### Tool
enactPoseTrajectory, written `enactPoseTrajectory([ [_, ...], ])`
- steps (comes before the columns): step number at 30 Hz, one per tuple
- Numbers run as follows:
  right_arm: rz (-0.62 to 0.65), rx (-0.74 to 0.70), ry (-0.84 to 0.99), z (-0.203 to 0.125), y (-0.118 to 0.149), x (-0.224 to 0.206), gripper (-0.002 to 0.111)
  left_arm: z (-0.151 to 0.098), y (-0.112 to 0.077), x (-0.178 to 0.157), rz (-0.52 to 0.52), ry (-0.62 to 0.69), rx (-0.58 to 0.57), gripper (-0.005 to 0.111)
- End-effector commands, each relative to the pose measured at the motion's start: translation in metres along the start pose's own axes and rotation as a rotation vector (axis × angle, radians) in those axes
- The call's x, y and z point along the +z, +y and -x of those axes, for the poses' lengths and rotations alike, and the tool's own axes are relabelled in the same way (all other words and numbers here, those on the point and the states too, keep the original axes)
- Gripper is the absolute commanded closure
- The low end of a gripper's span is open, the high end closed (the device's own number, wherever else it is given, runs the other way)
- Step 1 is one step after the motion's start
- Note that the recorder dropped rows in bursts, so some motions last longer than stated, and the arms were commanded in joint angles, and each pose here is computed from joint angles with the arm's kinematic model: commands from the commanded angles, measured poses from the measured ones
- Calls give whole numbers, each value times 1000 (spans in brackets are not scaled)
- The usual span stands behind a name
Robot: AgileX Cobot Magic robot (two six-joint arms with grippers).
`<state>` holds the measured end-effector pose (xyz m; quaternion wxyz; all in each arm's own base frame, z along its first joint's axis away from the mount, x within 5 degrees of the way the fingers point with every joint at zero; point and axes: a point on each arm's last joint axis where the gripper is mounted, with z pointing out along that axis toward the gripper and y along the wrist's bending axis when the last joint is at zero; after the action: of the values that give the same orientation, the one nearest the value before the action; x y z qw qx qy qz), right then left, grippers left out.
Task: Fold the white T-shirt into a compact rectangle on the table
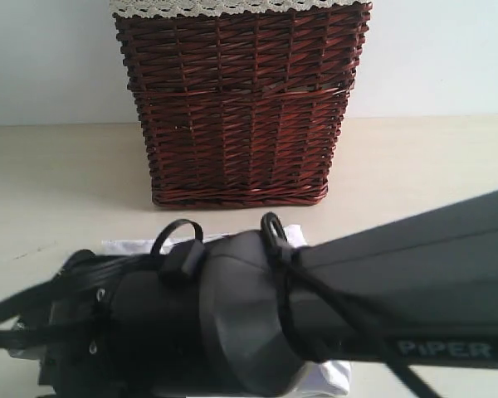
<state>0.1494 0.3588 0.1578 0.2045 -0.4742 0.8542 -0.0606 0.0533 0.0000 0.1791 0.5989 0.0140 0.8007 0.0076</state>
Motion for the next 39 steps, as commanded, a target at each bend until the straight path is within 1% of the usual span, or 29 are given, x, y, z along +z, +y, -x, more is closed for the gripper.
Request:
enactPoseTrajectory([
  [1,110,14,-150,26,3,-25,108,2,0,-1,5,-16,4,107],
  [5,212,38,-260,38,13,-28,108,2,0,-1,5,-16,4,107],
  [7,239,42,-287,41,18,-24,105,2,0,-1,5,-16,4,107],
  [9,252,46,-283,41,22,-15,98,2,0,-1,5,-16,4,107],
  [14,208,31,-187,33,22,-1,68,2,0,-1,5,-16,4,107],
  [15,193,29,-158,30,21,0,64,2,0,-1,5,-16,4,107],
  [16,180,30,-136,28,19,-2,62,2,0,-1,5,-16,4,107],
  [19,167,13,-118,26,16,-16,61,2,0,-1,5,-16,4,107],
  [23,160,-9,-149,25,5,-50,62,2,0,-1,5,-16,4,107],
  [26,108,-23,-96,18,-6,-64,62,2,0,-1,5,-16,4,107],
  [29,12,-71,6,9,-12,-56,57,2,0,-1,5,-16,4,107],
  [32,15,-173,67,4,-5,-41,48,2,0,-1,5,-16,4,107],
  [33,17,-232,81,4,-3,-35,46,2,0,-1,5,-16,4,107],
  [36,-24,-378,112,3,0,-18,44,2,0,-1,5,-16,4,107],
  [39,-74,-445,153,1,-3,-2,45,2,0,-1,5,-16,4,107],
])
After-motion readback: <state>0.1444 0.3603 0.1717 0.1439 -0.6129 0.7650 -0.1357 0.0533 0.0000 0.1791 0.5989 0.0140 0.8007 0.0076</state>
